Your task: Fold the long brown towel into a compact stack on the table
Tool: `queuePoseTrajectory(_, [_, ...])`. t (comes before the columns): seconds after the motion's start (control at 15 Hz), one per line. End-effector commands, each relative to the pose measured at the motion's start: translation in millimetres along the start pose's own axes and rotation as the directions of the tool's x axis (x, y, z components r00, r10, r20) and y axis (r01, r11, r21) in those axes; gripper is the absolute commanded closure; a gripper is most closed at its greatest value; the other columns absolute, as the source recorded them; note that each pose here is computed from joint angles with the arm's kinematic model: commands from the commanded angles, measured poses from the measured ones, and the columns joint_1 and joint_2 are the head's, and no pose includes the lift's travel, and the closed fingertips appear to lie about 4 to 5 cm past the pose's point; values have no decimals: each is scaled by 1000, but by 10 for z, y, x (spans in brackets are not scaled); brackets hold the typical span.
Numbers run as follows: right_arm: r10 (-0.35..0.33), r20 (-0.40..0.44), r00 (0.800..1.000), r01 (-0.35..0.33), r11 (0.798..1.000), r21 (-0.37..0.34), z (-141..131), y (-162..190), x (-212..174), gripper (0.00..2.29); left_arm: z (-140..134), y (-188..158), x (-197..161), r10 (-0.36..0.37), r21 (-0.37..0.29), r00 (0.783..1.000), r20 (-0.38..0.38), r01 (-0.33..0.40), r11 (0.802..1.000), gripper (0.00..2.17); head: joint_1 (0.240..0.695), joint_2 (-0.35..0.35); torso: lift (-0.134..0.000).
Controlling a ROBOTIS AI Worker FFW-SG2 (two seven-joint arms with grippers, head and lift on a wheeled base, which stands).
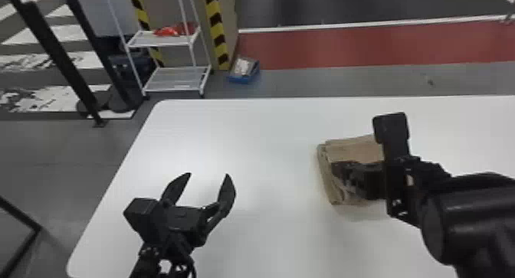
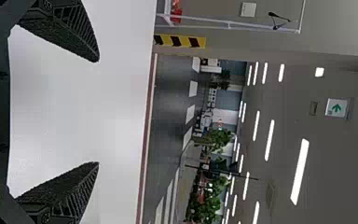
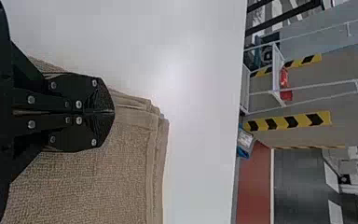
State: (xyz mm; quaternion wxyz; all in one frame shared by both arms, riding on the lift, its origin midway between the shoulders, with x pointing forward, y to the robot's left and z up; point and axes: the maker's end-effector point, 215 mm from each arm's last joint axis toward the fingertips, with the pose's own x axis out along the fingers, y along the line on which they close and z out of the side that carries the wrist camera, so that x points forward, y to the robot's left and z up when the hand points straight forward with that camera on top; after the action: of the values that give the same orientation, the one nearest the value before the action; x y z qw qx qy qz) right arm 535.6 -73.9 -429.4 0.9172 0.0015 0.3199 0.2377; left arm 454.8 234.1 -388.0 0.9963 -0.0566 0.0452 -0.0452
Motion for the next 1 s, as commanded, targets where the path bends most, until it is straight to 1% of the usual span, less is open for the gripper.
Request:
queuePoseTrajectory(0.0, [31, -17, 999, -32, 999, -18, -64, 178, 53, 1956, 1, 3, 0, 0, 0, 1000, 0, 0, 1000, 83, 695, 175, -123])
queuePoseTrajectory(0.13, [79, -41, 996, -80, 996, -24, -199, 400, 72, 1956, -7, 4, -1, 1, 0, 1000, -1, -1, 1000, 83, 695, 192, -123])
queuePoseTrajectory(0.27, [140, -47, 989, -142, 989, -34, -263, 647, 45, 1956, 2, 4, -1, 1, 0, 1000, 2, -1, 1000, 83, 695, 210, -123])
queuePoseTrajectory(0.4, [212, -51, 976, -214, 976, -42, -322, 894, -29, 1956, -6, 5, -2, 1, -1, 1000, 0, -1, 1000, 83, 695, 244, -123])
queuePoseTrajectory(0.6, [312, -22, 950, -312, 949, -35, -293, 1092, -231, 1956, -8, 32, -7, 4, -2, 1000, 3, -4, 1000, 83, 695, 277, -123])
queuePoseTrajectory(0.67, [332, -6, 943, -332, 943, -24, -283, 1070, -318, 1953, -8, 32, -7, 5, -4, 1000, 3, -4, 1000, 83, 695, 286, -123])
queuePoseTrajectory(0.8, [317, 47, 947, -318, 948, 2, -188, 852, -522, 1953, -16, 34, -4, 5, -6, 1000, 2, -5, 1000, 83, 695, 295, -123])
queuePoseTrajectory(0.87, [321, 65, 945, -323, 946, 17, -171, 775, -629, 1953, -16, 31, -4, 3, -6, 1000, 2, -3, 1000, 83, 695, 287, -123])
queuePoseTrajectory(0.93, [305, 70, 950, -308, 951, 39, -196, 642, -723, 1956, -10, 19, 3, 2, -8, 1000, 3, -2, 1000, 83, 695, 277, -123])
